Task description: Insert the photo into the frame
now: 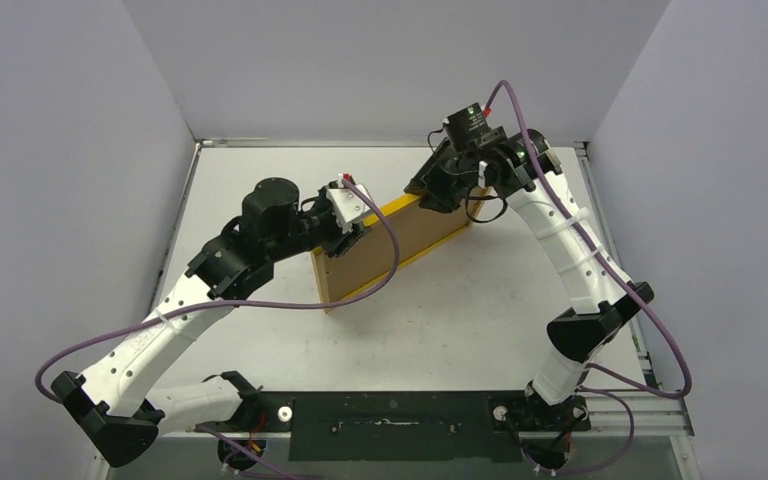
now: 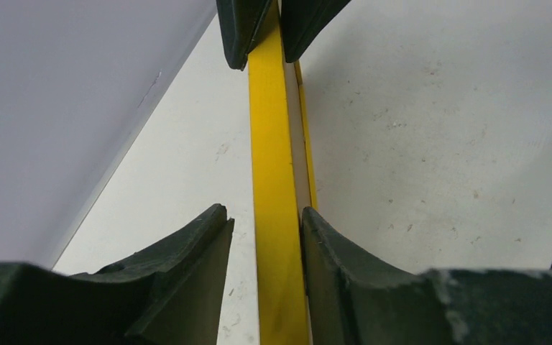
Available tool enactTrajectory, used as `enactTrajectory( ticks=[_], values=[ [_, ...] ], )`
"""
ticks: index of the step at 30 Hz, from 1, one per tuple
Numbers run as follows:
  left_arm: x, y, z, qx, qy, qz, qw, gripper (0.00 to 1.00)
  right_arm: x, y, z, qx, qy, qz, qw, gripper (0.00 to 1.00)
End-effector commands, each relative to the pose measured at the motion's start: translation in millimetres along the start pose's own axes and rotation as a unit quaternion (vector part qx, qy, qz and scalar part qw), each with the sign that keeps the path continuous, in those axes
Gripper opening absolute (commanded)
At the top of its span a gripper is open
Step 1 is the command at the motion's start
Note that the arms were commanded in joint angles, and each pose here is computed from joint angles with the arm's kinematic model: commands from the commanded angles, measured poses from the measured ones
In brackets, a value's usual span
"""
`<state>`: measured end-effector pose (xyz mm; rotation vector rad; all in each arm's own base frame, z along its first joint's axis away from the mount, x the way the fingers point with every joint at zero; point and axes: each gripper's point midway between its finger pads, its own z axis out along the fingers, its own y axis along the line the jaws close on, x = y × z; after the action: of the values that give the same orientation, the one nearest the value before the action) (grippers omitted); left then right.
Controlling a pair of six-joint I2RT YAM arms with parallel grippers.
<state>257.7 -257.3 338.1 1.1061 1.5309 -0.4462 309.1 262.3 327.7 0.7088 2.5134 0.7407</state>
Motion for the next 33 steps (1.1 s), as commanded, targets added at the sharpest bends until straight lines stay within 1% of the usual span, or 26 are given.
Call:
enactTrajectory(
  ticks=[1,3,4,6,8,10,13,14,17,18,20,23,25,26,28,30,33],
  values=[
    [-37.6,9.3,-15.8,-0.025,-0.071,0.006,0.997,0.45,9.8,-18.8,-11.1,0.03,0.014,-0.023,0.999,0.25],
    [-39.9,14.4,-18.9,-0.041,-0.073,-0.004,0.996,0.57,7.3,-19.0,-11.5,0.029,0.007,-0.026,0.999,0.18],
    [-42.0,17.4,-20.4,-0.05,-0.075,-0.012,0.996,0.6,6.0,-18.3,-11.9,0.026,0.004,-0.029,0.999,0.14],
    [-49.8,17.4,-23.1,-0.05,-0.086,-0.031,0.995,0.64,2.7,-16.4,-10.2,0.016,0.003,-0.041,0.999,0.07],
    [-59.7,15.8,-24.9,-0.044,-0.098,-0.052,0.993,0.66,-2.9,-18.8,-5.1,0.009,0.005,-0.057,0.998,0.0],
    [-66.1,15.7,-22.7,-0.04,-0.105,-0.073,0.991,0.67,-15.8,-24.1,-1.5,0.001,-0.002,-0.071,0.998,0.0],
    [-70.7,19.8,-18.3,-0.048,-0.112,-0.109,0.987,0.68,-31.3,-21.0,-1.4,-0.051,-0.008,-0.092,0.994,0.0],
    [-69.8,20.5,-15.2,-0.049,-0.111,-0.121,0.985,0.68,-33.1,-17.5,-1.7,-0.075,-0.004,-0.114,0.991,0.0],
    [-60.4,25.5,-4.3,-0.066,-0.103,-0.157,0.98,0.68,-33.6,-32.1,1.4,-0.073,0.0,-0.165,0.983,0.0],
    [-55.7,28.2,-1.2,-0.076,-0.1,-0.18,0.976,0.69,-33.6,-41.6,4.6,-0.07,0.004,-0.167,0.983,0.0],
    [-46.9,34.6,4.9,-0.094,-0.095,-0.21,0.969,0.69,-35.4,-50.7,9.2,-0.102,0.016,-0.16,0.982,0.0],
    [-29.0,47.3,11.6,-0.121,-0.081,-0.254,0.956,0.69,-41.4,-58.9,10.9,-0.151,0.02,-0.16,0.975,0.0],
    [-15.0,56.1,15.9,-0.13,-0.07,-0.288,0.946,0.69,-42.3,-72.4,17.9,-0.159,0.035,-0.161,0.973,0.0],
    [-6.5,61.2,17.5,-0.134,-0.063,-0.309,0.94,0.69,-39.2,-82.4,24.9,-0.159,0.049,-0.158,0.973,0.0],
    [12.9,71.6,20.1,-0.14,-0.048,-0.352,0.924,0.69,-38.2,-95.8,34.6,-0.165,0.056,-0.148,0.973,0.0],
    [32.7,80.1,22.2,-0.145,-0.033,-0.385,0.911,0.69,-41.4,-97.8,42.5,-0.19,0.044,-0.144,0.97,0.0],
    [63.3,88.1,24.0,-0.16,-0.001,-0.413,0.897,0.69,-42.7,-102.2,52.5,-0.214,0.041,-0.139,0.966,0.0]
  ],
)
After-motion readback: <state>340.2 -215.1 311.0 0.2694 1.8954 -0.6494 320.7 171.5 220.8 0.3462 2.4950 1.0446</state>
